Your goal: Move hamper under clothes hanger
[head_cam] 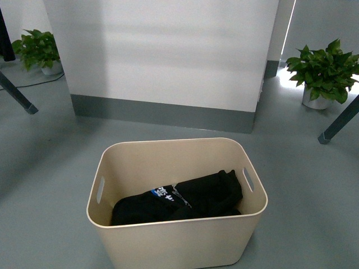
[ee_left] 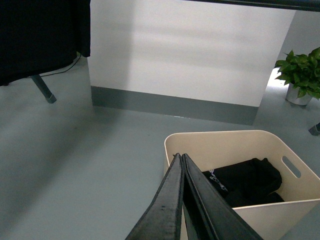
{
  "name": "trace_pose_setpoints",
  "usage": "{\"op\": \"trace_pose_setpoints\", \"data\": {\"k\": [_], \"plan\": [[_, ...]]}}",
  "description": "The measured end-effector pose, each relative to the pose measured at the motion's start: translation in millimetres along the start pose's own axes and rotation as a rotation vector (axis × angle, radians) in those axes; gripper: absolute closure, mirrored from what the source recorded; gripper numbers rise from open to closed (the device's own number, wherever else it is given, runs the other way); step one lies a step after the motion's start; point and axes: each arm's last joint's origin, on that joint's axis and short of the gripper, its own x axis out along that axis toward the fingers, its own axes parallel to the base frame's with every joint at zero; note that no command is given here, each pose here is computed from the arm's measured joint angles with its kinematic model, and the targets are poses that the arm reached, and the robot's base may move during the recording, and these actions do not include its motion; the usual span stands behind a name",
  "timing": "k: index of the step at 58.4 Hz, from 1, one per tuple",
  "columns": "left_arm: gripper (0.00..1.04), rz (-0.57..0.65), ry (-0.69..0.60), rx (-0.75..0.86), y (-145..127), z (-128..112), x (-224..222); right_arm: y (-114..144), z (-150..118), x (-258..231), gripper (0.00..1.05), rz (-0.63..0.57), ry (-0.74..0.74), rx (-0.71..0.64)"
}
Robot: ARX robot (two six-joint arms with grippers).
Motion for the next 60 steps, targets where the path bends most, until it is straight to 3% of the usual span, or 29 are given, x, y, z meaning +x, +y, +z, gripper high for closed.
{"op": "trace_pose_setpoints", "data": {"k": [15,19,30,43,47,60], "plan": [[1.01,-0.001,-0.001,0.001,0.0,0.0,-0.2,0.0,1.3,-1.7,1.02,-0.001,-0.019,0.0],[0.88,-0.001,-0.001,0.001,0.0,0.0,-0.2,0.0,1.3,-1.7,1.01,-0.001,-0.019,-0.001],[0.56,-0.001,-0.001,0.001,0.0,0.0,-0.2,0.0,1.3,-1.7,0.71,-0.001,-0.019,0.0],[0.05,-0.001,-0.001,0.002,0.0,0.0,-0.2,0.0,1.3,-1.7,0.2,-0.001,-0.019,0.0],[0.07,-0.001,-0.001,0.003,0.0,0.0,-0.2,0.0,1.3,-1.7,0.06,-0.001,-0.019,0.0],[0.07,-0.001,-0.001,0.003,0.0,0.0,-0.2,0.0,1.3,-1.7,0.07,0.0,-0.019,0.0]]}}
